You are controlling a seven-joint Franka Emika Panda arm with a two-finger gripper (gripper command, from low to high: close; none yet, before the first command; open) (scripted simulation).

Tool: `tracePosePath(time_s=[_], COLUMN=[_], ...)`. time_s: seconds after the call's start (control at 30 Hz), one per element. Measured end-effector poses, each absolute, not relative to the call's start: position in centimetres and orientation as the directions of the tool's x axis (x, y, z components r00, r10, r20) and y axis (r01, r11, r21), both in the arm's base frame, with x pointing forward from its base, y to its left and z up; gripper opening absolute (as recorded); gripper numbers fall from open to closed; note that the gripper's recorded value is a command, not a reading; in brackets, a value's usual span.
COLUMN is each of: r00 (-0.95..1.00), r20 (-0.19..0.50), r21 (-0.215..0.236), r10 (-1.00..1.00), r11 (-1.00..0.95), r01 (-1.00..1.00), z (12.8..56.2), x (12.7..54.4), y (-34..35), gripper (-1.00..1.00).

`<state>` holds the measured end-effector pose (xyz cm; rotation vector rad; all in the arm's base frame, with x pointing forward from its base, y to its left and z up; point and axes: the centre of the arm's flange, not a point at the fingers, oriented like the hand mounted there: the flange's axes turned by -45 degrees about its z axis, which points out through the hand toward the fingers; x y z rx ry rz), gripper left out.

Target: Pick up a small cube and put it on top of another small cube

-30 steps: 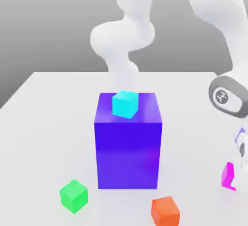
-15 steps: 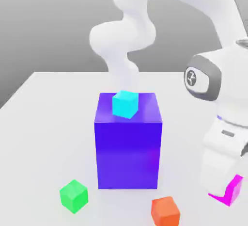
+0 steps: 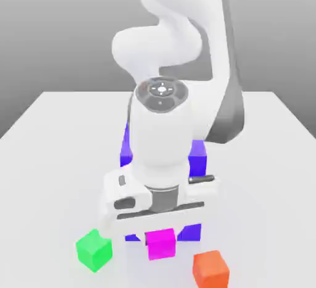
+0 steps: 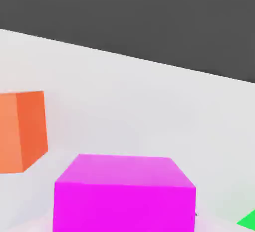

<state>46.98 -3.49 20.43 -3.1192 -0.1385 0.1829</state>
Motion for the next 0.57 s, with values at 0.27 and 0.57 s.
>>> tracePosePath(time_s=[0.27, 0.57], r00=[0.975, 0.967], r20=[-0.085, -0.001], r21=[-0.017, -0.001], r10=[-0.204, -0.256], r11=[-0.978, -0.967], r01=[-0.206, -0.256], z=[22.1, 18.7], x=[43.2, 42.6], y=[-11.7, -12.8], gripper=[-1.0, 1.0])
